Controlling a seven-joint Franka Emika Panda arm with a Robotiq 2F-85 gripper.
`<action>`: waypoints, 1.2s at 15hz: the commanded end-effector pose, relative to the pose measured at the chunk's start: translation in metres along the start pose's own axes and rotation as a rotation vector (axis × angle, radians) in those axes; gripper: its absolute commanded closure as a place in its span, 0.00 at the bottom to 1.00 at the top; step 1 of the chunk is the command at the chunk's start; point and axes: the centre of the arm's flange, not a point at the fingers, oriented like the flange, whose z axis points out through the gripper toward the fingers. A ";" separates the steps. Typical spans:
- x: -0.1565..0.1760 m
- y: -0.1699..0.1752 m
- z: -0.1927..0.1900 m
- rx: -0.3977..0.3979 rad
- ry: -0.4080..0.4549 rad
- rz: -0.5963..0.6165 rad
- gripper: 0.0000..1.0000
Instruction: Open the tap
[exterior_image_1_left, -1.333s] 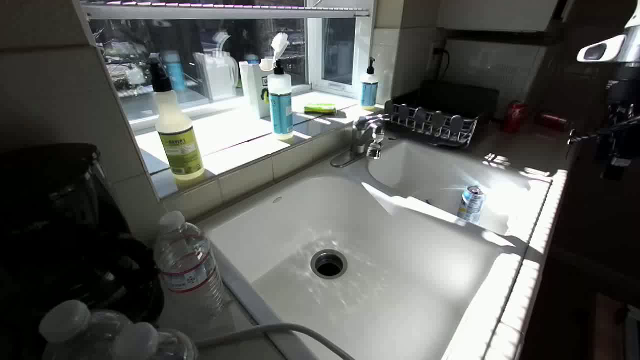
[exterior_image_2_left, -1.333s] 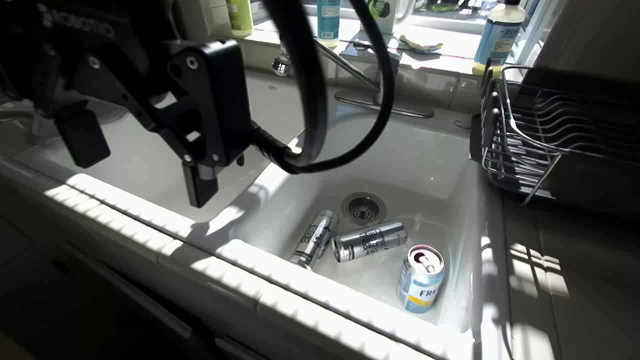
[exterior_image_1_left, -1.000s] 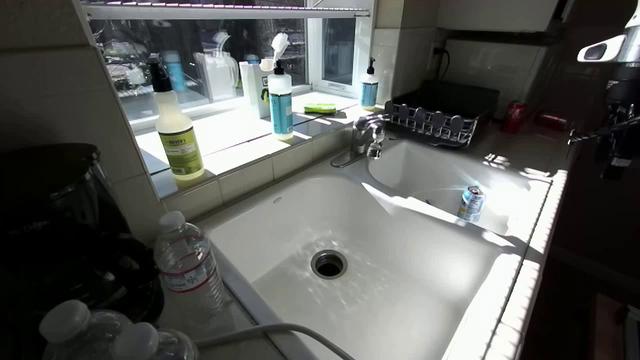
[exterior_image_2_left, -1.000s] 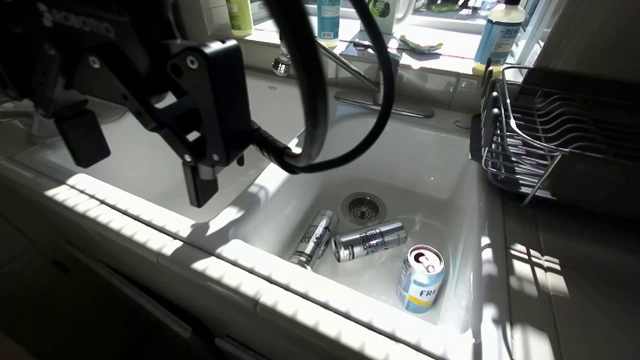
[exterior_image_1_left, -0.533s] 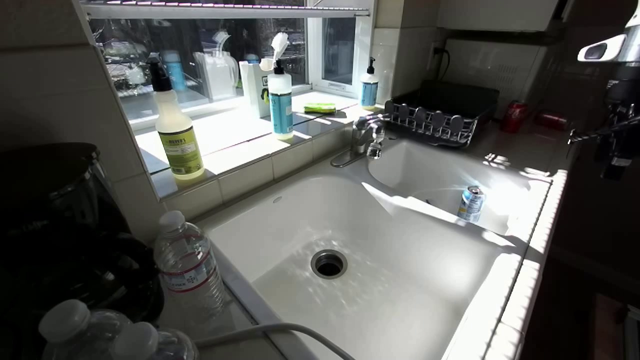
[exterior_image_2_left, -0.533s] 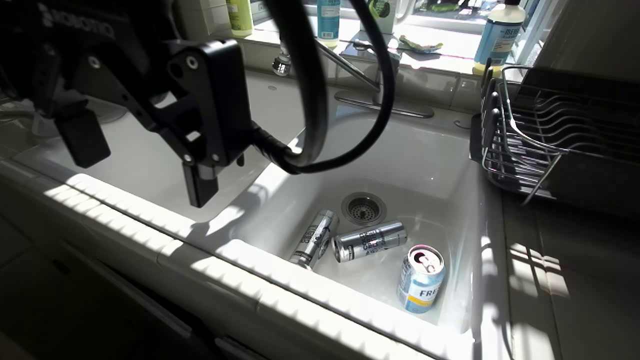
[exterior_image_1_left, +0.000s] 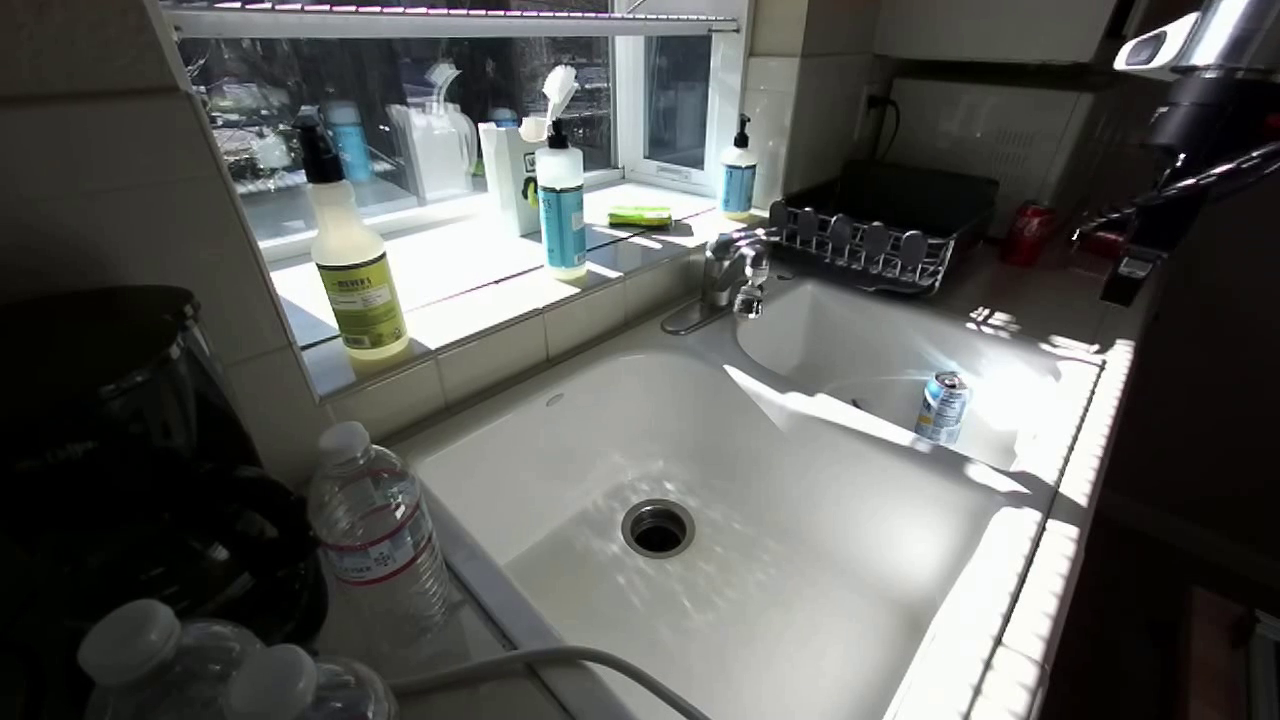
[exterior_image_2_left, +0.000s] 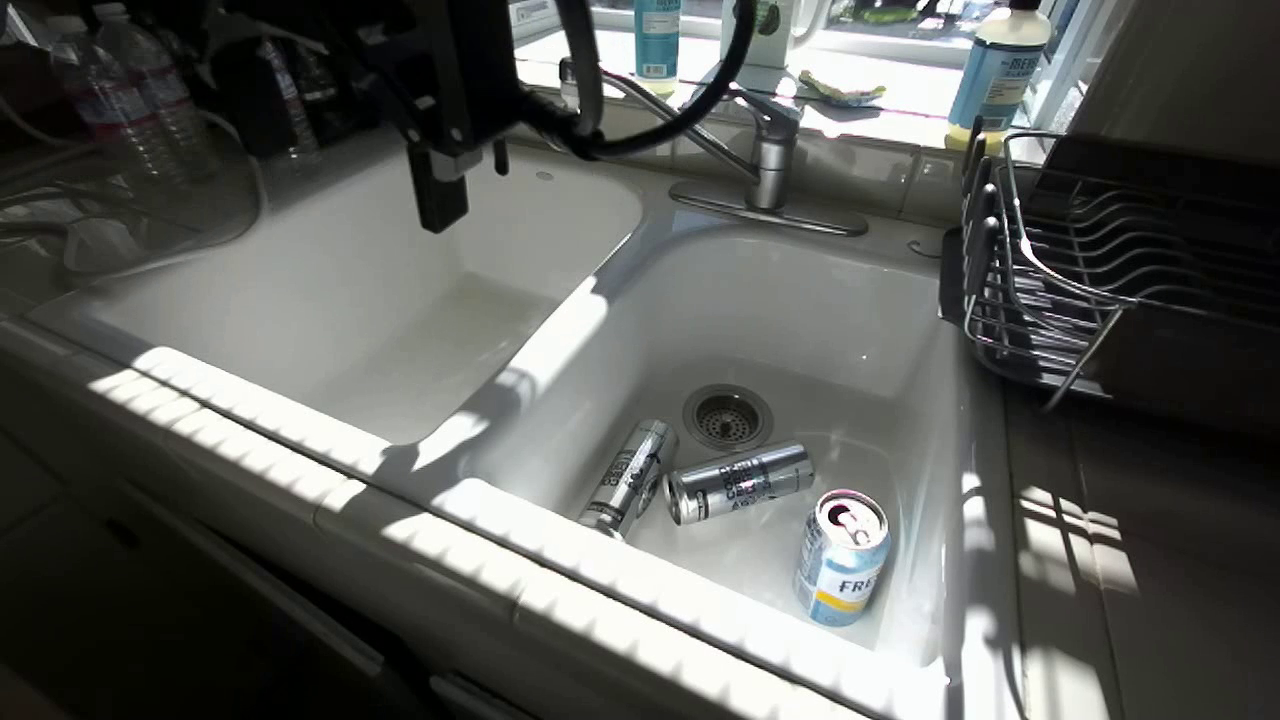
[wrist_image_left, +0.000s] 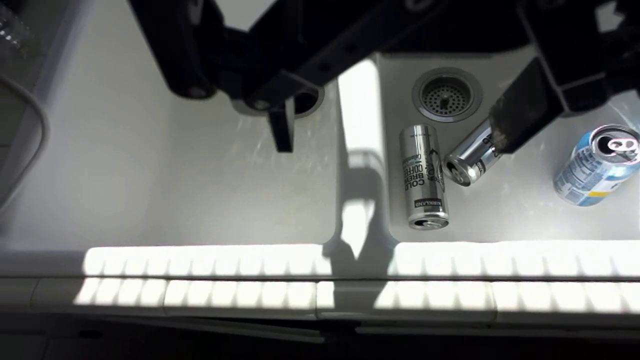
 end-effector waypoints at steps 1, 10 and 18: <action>0.058 -0.011 -0.018 0.003 0.067 0.092 0.00; 0.124 -0.018 -0.018 -0.062 0.138 0.199 0.00; 0.132 -0.014 -0.010 -0.076 0.135 0.241 0.00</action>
